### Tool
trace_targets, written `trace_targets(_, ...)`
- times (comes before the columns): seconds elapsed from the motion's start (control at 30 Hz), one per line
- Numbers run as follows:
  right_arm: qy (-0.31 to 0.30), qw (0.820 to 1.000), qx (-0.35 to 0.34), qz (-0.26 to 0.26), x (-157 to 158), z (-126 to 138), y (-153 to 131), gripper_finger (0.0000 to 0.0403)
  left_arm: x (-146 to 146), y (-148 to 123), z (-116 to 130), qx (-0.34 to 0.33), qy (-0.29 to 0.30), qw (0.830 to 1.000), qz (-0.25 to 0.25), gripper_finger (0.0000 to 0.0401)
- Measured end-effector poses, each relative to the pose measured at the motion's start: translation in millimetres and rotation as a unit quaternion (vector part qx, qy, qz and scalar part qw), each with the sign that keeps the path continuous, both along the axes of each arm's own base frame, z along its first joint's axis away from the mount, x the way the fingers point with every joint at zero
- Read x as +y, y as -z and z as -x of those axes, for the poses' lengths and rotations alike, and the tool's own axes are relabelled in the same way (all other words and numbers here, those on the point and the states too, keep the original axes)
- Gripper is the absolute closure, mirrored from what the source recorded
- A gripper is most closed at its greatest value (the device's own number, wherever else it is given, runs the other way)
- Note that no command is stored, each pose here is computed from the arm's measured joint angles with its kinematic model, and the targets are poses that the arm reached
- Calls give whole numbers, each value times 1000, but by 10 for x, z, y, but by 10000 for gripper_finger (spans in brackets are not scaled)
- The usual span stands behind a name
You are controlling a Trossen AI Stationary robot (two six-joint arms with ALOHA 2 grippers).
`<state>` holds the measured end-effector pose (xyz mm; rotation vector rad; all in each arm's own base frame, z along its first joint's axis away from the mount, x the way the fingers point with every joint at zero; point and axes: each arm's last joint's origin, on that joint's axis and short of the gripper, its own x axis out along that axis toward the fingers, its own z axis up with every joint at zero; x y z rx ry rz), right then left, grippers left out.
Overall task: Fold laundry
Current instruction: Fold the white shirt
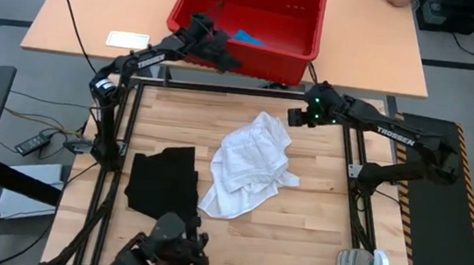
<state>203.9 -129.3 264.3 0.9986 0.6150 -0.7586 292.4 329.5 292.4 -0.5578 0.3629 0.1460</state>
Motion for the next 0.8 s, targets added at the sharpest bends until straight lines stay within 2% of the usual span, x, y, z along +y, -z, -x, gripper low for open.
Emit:
trace_targets(0.07,-5,999,-35,-6,-11,-28,96,229,-106,-53,-22,7,31,999,-12,248)
trace_targets(0.23,-6,995,-100,-7,-16,-67,259,229,-464,134,-217,73,117,990,-3,253)
trace_targets(0.3,-20,992,-126,-13,-9,-79,296,229,-616,140,-321,78,152,985,-18,253)
trace_targets(0.5,-66,989,-123,-46,41,-59,376,229,-1018,132,-588,79,217,972,-31,253)
trace_targets(0.6,-74,990,-110,-49,59,-48,398,229,-1200,100,-689,108,195,974,-40,253)
trace_targets(0.67,-79,991,-97,-56,84,-40,419,229,-1344,44,-744,125,180,974,-65,253)
trace_targets(0.8,-100,990,-63,-81,214,-49,473,229,-1635,-136,-845,120,151,977,-93,252)
